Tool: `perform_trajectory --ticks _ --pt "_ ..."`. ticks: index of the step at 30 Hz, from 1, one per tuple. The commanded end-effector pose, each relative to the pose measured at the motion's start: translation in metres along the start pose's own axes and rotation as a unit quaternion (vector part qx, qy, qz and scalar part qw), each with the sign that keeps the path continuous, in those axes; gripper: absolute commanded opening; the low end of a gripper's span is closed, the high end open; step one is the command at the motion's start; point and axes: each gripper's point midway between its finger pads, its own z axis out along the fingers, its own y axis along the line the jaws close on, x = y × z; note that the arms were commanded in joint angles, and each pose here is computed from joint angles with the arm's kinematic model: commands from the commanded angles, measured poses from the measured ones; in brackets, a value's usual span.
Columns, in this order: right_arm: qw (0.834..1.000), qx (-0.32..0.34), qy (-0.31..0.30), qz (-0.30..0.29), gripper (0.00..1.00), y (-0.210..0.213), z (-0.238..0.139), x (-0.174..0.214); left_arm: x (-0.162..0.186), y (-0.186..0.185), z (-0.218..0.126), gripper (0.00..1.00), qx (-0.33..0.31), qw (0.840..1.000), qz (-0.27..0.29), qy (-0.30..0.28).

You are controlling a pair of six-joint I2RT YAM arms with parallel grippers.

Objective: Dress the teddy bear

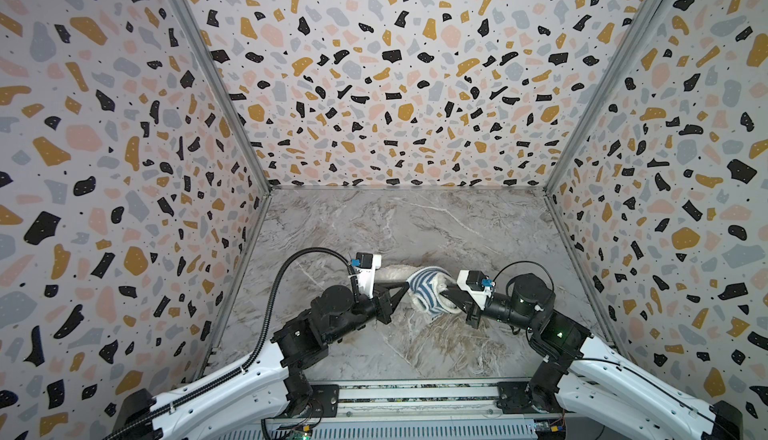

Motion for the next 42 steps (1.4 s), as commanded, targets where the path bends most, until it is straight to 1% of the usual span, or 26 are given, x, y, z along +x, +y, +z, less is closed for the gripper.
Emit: perform_trajectory --ticks 1,4,8,11,13,17,22,25,29,32,34,36,38,40,42 --pt "0.999 -0.006 -0.022 -0.026 0.00 0.003 -0.005 -0.018 -0.013 0.023 -0.008 0.00 -0.052 0.998 -0.004 -0.030" --pt "0.999 -0.020 -0.013 -0.035 0.00 0.009 -0.004 -0.016 -0.016 0.042 -0.011 0.00 -0.080 0.996 -0.018 -0.038" --pt "0.998 -0.031 0.011 -0.052 0.00 0.018 0.000 -0.012 -0.017 0.047 -0.008 0.00 -0.084 0.996 -0.020 -0.037" --pt "0.996 -0.039 0.023 -0.071 0.00 0.028 0.003 -0.011 -0.011 0.054 -0.003 0.00 -0.098 0.995 -0.013 -0.022" --pt "0.996 -0.041 0.011 -0.082 0.00 0.035 0.001 -0.018 -0.003 0.064 -0.001 0.00 -0.119 0.993 -0.007 -0.006" --pt "0.994 -0.037 -0.043 -0.092 0.00 0.038 -0.011 -0.042 0.022 0.092 0.000 0.00 -0.163 0.986 -0.002 0.030" --pt "0.992 -0.031 -0.084 -0.094 0.00 0.039 -0.022 -0.060 0.042 0.116 -0.005 0.00 -0.190 0.980 -0.004 0.049" --pt "0.993 -0.023 -0.083 -0.086 0.00 0.036 -0.023 -0.060 0.046 0.117 -0.006 0.00 -0.186 0.981 -0.002 0.055" --pt "0.994 0.010 -0.095 -0.056 0.00 0.025 -0.022 -0.062 0.051 0.108 -0.003 0.00 -0.163 0.983 0.008 0.078" --pt "0.995 0.045 -0.082 -0.024 0.00 0.010 -0.016 -0.058 0.043 0.087 0.000 0.00 -0.123 0.989 0.022 0.082" --pt "0.995 0.066 -0.071 0.005 0.00 0.000 -0.011 -0.055 0.028 0.067 0.001 0.00 -0.084 0.994 0.022 0.059" --pt "0.994 0.085 -0.061 0.040 0.00 -0.009 -0.004 -0.053 0.010 0.049 -0.003 0.14 -0.052 0.998 0.021 0.024" --pt "0.990 0.108 -0.045 0.082 0.00 -0.019 0.003 -0.049 -0.001 0.042 -0.008 0.25 -0.044 0.999 0.019 0.002" --pt "0.985 0.126 -0.035 0.114 0.00 -0.027 0.008 -0.044 -0.004 0.044 -0.012 0.32 -0.054 0.998 0.022 -0.006" --pt "0.978 0.144 -0.034 0.150 0.00 -0.033 0.010 -0.038 -0.002 0.049 -0.015 0.36 -0.063 0.998 0.023 -0.008"
